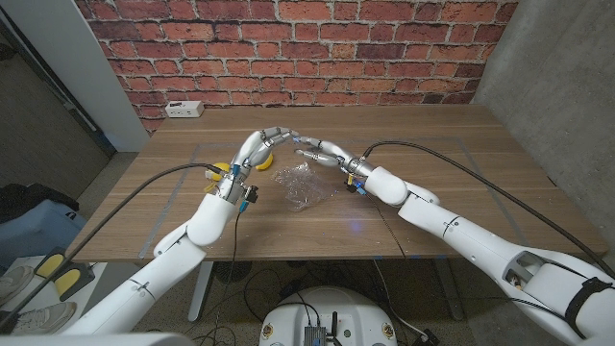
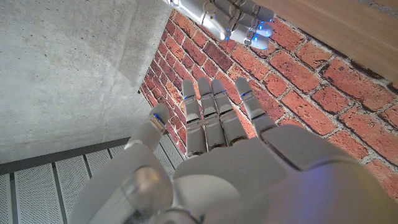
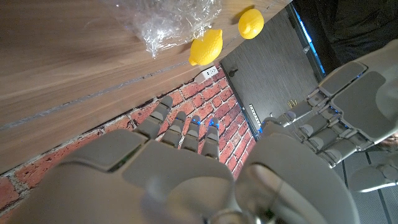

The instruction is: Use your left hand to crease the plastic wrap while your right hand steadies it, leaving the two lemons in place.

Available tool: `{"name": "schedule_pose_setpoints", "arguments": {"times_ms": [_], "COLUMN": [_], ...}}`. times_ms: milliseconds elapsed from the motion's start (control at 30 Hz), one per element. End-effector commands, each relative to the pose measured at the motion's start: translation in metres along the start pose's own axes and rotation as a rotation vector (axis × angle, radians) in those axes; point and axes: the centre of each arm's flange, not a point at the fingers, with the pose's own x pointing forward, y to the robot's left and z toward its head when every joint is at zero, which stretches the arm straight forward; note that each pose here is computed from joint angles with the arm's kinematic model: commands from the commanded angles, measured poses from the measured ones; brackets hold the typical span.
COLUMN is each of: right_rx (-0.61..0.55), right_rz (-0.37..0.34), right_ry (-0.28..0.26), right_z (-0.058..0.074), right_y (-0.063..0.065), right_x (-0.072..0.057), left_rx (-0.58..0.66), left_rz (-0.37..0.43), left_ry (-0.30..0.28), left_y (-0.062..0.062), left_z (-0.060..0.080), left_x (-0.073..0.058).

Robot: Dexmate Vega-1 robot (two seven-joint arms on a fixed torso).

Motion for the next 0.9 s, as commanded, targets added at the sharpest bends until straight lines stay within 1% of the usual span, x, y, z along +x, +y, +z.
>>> {"name": "schedule_pose_setpoints", "arguments": {"times_ms": [33,267,500,567,633,733,800,833,900], "right_rx": [0.07,0.123,0.184,0.194,0.204,0.254,0.278,0.283,0.291], "right_rz": [-0.084,-0.156,-0.247,-0.261,-0.26,-0.252,-0.266,-0.275,-0.292], "right_ry": [0.016,0.031,0.045,0.047,0.05,0.049,0.049,0.053,0.057], "right_z": [-0.002,-0.004,-0.003,-0.001,-0.001,-0.001,-0.001,-0.001,-0.001], "right_y": [-0.012,-0.021,-0.024,-0.025,-0.025,-0.027,-0.028,-0.028,-0.029], "right_x": [-0.012,-0.024,-0.034,-0.037,-0.038,-0.04,-0.042,-0.044,-0.047], "left_rx": [-0.014,-0.023,-0.074,-0.099,-0.107,-0.16,-0.177,-0.176,-0.123], "left_rz": [0.026,0.033,0.072,0.068,0.065,0.056,0.064,0.072,0.088], "left_ry": [0.033,0.046,0.06,0.065,0.068,0.087,0.092,0.09,0.082], "left_y": [0.002,0.003,0.004,0.004,0.004,0.004,0.005,0.006,0.009], "left_z": [-0.011,-0.017,-0.024,-0.028,-0.029,-0.035,-0.037,-0.038,-0.038], "left_x": [-0.003,0.0,0.002,0.004,0.004,0.003,0.003,0.002,0.002]}}
